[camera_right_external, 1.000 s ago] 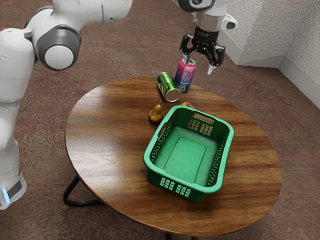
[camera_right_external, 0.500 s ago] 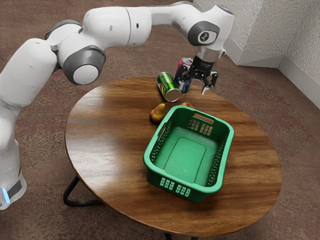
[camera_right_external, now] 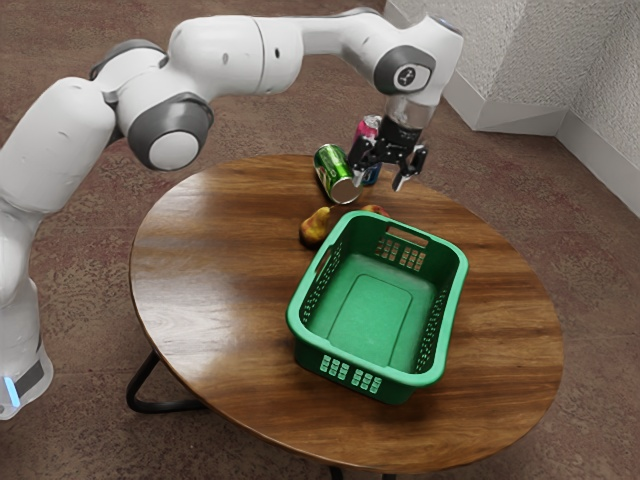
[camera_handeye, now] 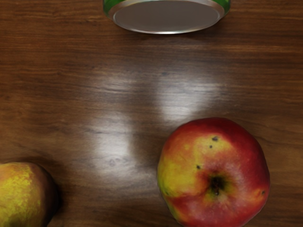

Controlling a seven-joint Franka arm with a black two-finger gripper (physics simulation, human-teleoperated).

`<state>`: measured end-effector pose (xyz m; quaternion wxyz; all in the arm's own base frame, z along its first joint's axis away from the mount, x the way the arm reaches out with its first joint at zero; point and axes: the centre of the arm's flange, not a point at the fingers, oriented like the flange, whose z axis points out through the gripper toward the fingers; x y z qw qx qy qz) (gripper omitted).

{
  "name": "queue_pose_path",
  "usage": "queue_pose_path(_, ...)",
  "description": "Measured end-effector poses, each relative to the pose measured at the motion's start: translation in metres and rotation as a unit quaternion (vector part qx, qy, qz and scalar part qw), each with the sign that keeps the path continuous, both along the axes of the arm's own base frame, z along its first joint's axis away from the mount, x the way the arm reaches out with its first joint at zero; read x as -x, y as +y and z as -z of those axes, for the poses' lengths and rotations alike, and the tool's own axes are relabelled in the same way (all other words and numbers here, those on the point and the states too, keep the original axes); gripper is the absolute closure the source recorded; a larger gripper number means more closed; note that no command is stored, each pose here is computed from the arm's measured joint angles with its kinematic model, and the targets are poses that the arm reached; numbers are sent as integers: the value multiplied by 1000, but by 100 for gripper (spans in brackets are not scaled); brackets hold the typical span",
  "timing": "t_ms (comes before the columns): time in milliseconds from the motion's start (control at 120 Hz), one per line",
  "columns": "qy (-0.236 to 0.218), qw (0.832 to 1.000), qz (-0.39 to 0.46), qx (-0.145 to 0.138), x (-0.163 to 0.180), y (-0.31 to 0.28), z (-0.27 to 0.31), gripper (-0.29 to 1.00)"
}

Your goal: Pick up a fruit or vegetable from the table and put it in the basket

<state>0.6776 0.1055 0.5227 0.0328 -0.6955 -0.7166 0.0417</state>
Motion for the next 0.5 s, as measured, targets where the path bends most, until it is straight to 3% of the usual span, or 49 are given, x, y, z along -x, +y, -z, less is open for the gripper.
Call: queue_pose_path(500,35,998,-49,-8,-1,3,31,0)
